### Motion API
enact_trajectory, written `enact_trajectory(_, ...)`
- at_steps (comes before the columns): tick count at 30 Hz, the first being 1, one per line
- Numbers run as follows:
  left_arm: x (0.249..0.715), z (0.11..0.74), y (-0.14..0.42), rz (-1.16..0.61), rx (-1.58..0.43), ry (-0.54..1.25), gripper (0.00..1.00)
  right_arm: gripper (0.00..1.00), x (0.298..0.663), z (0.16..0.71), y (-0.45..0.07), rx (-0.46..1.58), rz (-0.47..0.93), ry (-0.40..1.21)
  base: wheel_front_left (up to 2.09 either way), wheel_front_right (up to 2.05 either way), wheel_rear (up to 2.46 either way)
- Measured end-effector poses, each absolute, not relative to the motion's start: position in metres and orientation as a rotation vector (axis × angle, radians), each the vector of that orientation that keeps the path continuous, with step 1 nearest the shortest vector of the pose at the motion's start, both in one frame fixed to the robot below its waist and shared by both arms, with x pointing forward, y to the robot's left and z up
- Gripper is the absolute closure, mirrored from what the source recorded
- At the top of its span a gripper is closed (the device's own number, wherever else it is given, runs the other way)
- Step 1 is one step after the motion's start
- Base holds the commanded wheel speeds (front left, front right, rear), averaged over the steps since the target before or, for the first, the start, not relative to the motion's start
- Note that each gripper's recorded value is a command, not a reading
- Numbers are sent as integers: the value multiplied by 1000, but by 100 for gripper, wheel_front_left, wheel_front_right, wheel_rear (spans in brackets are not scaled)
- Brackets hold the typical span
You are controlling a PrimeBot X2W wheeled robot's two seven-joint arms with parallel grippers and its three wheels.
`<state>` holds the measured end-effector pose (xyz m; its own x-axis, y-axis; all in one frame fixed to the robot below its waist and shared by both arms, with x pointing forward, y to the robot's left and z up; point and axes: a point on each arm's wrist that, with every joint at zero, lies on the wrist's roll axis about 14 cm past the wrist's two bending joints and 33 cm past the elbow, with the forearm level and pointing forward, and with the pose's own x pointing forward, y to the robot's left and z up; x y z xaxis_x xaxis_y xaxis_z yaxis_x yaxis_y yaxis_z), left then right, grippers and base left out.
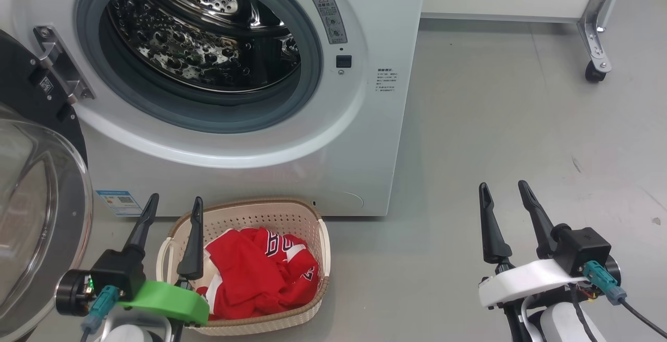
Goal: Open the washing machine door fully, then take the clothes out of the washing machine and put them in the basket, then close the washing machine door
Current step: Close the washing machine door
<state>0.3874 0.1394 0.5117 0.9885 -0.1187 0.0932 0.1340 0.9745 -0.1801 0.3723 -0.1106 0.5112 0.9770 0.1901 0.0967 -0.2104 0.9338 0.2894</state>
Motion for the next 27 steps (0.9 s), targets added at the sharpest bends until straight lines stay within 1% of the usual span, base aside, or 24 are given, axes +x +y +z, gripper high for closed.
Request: enact_trajectory(27, 386, 510, 134, -130, -205, -75, 0, 0, 373, 506, -113, 301, 189, -52, 0, 0, 0)
